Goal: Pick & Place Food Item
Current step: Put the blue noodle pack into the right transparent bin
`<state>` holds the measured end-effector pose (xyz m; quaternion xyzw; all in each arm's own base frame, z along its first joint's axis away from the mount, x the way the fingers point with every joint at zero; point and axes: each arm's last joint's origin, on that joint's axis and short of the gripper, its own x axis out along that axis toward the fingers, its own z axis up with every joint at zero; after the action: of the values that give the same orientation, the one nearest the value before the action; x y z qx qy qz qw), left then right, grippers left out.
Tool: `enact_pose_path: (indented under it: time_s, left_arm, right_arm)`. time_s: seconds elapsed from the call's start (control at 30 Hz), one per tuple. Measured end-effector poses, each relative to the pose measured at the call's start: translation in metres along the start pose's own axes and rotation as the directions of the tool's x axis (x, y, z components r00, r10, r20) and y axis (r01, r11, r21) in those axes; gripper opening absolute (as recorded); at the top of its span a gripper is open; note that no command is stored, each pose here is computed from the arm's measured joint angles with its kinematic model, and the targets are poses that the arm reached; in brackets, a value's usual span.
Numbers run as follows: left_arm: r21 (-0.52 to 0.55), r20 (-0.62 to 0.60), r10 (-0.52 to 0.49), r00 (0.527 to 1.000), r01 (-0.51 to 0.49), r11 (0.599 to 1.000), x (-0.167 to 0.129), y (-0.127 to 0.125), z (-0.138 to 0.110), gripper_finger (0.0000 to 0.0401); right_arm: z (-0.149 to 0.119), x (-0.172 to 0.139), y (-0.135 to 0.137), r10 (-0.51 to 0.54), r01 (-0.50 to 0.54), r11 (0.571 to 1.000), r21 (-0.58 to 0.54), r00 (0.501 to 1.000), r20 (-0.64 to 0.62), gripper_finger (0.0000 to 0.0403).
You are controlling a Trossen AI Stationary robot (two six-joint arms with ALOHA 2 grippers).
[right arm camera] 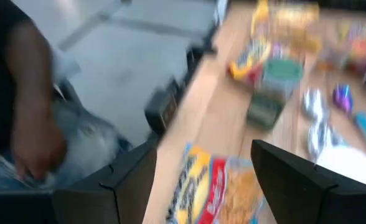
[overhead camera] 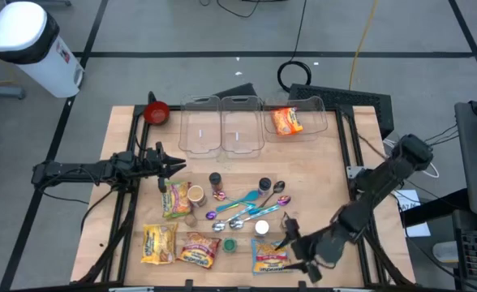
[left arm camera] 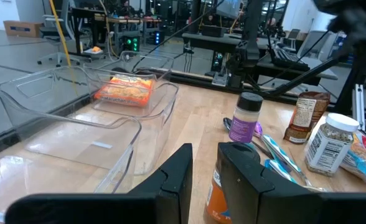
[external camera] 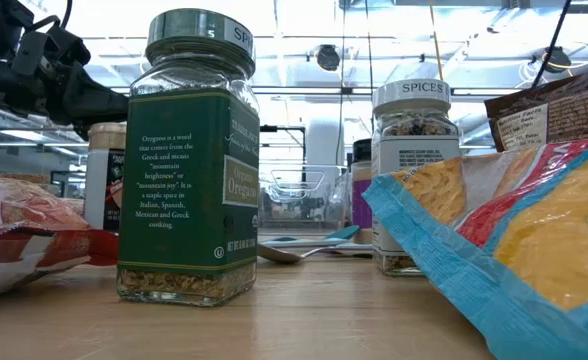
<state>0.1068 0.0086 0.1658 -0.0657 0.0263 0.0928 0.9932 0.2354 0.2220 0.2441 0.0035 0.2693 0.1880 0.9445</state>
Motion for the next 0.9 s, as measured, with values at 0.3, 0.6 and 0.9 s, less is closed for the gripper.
enact_pose_path:
  time_s: [0.3, 0.6, 0.9]
  left_arm:
    - [0.000, 0.000, 0.000, 1.000, 0.000, 1.000, 0.000, 0.000, 0.000, 0.0081]
    - [0.000, 0.000, 0.000, 1.000, 0.000, 1.000, 0.000, 0.000, 0.000, 0.0081]
    - [0.000, 0.000, -0.001, 1.000, 0.001, 1.000, 0.000, 0.000, 0.000, 0.0081]
  right_arm:
    - [-0.026, 0.047, 0.004, -0.097, 0.085, 0.995, -0.050, 0.940, -0.327, 0.0254]
    - [-0.039, 0.058, 0.000, -0.071, 0.061, 0.997, -0.039, 0.908, -0.413, 0.0254]
    - [-0.042, 0.058, -0.005, -0.023, 0.040, 0.999, 0.027, 0.886, -0.464, 0.0215]
